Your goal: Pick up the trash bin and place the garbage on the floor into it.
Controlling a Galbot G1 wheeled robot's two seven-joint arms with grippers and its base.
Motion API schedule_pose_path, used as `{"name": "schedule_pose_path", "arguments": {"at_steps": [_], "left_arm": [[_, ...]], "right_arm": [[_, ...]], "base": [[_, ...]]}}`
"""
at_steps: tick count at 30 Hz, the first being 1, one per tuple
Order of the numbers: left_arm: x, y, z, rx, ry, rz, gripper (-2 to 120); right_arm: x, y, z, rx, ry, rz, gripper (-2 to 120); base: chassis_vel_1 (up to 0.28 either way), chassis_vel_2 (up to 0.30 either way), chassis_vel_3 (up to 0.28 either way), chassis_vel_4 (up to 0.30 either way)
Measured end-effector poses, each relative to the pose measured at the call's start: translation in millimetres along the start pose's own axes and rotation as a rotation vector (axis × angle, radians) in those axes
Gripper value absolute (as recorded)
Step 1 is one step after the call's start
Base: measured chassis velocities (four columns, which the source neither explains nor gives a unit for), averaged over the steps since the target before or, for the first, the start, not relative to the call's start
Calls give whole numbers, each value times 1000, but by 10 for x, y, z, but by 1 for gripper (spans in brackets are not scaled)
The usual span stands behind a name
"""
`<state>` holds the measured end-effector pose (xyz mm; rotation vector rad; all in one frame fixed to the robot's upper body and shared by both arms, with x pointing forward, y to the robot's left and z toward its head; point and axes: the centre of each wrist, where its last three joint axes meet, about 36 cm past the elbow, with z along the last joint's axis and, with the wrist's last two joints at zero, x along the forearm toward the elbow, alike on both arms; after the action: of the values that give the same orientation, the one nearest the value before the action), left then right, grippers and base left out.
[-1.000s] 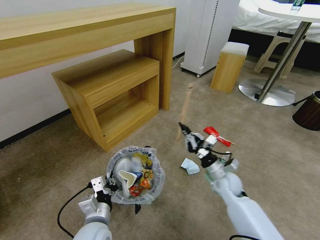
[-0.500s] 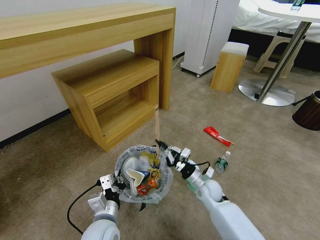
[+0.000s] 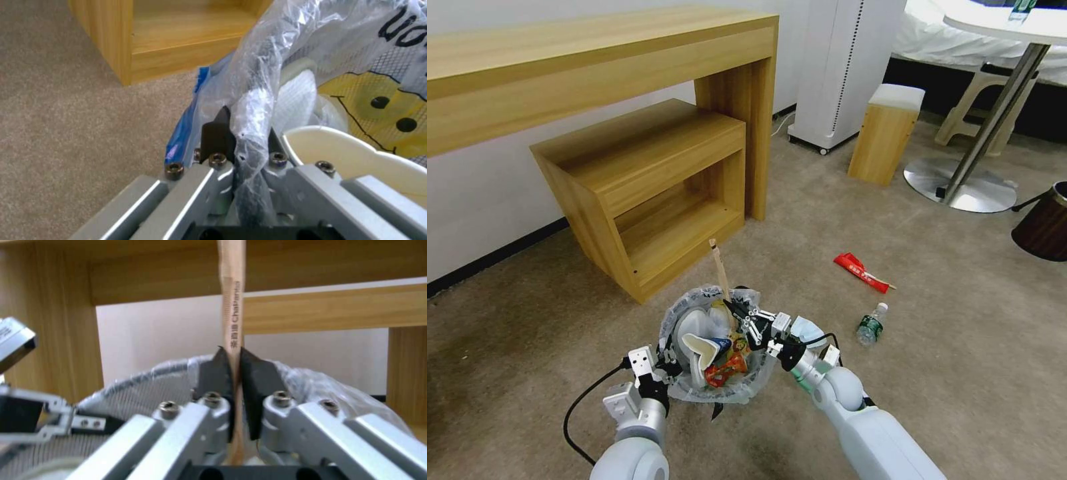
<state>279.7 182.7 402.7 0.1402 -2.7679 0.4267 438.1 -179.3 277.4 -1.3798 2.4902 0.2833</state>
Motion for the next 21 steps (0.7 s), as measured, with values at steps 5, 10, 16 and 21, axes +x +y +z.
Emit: {"name": "schedule_pose_path", "arguments": {"at_steps": [5,10,16,21], "left_arm": [[0,29,-18,-4,-5,-7,1],[-6,72,-40,-6,-11,-16,1],[-14,161,-109,-4,-25,-34,1],[-29,347,-313,22,-60,-84,1]], "right_arm": [[126,-51,-68,17,13,-11,28],[223,-101,-149,35,14,-17,44],[384,-189,-263,63,20,-2,66],[445,-254,-527,115,0,182,86]], "base": [[0,0,0,0],[0,0,0,0],[0,0,0,0],[0,0,0,0]]}}
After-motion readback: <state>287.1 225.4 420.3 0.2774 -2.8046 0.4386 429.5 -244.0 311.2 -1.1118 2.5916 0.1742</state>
